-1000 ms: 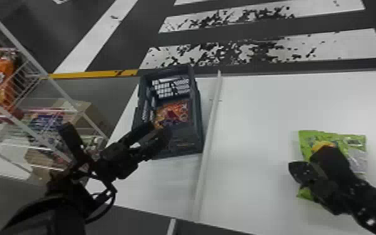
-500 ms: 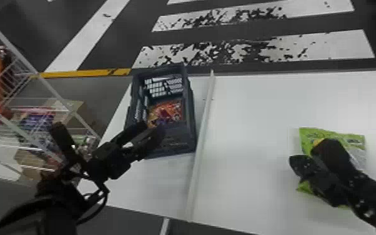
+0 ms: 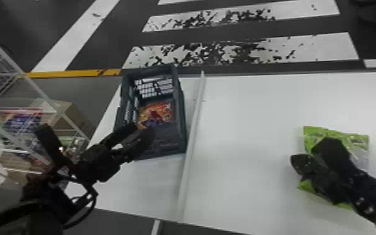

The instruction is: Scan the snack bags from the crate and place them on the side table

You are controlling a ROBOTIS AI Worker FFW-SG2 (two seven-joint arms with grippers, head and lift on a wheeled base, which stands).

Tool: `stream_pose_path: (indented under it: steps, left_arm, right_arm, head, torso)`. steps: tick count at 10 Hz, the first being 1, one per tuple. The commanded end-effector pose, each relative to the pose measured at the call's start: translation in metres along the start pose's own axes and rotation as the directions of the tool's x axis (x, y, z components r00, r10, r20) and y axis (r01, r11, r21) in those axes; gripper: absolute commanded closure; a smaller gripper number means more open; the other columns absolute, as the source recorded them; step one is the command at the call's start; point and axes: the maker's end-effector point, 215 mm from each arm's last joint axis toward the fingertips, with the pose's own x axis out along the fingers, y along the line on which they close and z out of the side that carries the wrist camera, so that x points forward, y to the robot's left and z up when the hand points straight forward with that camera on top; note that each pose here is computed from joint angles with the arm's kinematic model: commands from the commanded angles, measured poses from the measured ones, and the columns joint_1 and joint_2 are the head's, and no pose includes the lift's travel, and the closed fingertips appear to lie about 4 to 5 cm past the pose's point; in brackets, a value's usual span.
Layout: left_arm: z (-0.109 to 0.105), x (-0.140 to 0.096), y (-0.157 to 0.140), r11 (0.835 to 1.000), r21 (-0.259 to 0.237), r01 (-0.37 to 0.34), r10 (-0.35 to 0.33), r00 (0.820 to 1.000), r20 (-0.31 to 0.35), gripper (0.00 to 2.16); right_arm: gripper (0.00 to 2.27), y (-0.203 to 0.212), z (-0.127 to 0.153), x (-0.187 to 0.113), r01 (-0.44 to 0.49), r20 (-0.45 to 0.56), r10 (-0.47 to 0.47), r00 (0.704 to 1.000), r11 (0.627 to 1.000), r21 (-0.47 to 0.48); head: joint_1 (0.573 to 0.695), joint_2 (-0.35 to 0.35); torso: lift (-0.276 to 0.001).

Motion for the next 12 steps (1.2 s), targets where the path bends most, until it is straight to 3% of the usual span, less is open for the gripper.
stream_pose_path:
  steps: [1,7,8,10,12]
  left_arm:
    - [-0.001,0.001,-0.001,1.0,-0.004,0.002,-0.002,1.0,0.001,0.08]
    - [0.001,0.002,0.001,1.0,-0.002,-0.002,0.002,1.0,0.002,0.08]
    - [0.001,0.003,0.001,1.0,-0.001,-0.001,0.001,1.0,0.004,0.08]
    - [0.002,0.002,0.001,1.0,-0.002,0.0,0.0,1.0,0.005,0.08]
    - [0.0,0.002,0.002,1.0,-0.005,0.0,0.0,1.0,0.005,0.08]
  right_arm:
    - [2.16,-0.004,-0.005,-0.003,0.002,-0.007,-0.002,1.0,1.0,-0.008]
    - [2.16,-0.001,-0.001,-0.018,-0.01,0.023,0.009,1.0,1.0,0.006]
    - [2.15,0.0,0.017,-0.031,-0.012,0.083,0.009,0.996,0.999,0.033]
    - [1.82,-0.041,0.065,-0.078,0.043,0.212,-0.072,0.975,0.99,0.137]
    - [1.82,-0.09,0.065,-0.115,0.115,0.209,-0.16,0.965,0.971,0.209]
  head:
    - [0.695,0.254]
    - [0.695,0.244]
    - [0.695,0.244]
    - [0.695,0.249]
    - [0.695,0.215]
  torso:
    - [-0.094]
    - [-0.094]
    - [-0.094]
    - [-0.094]
    - [-0.094]
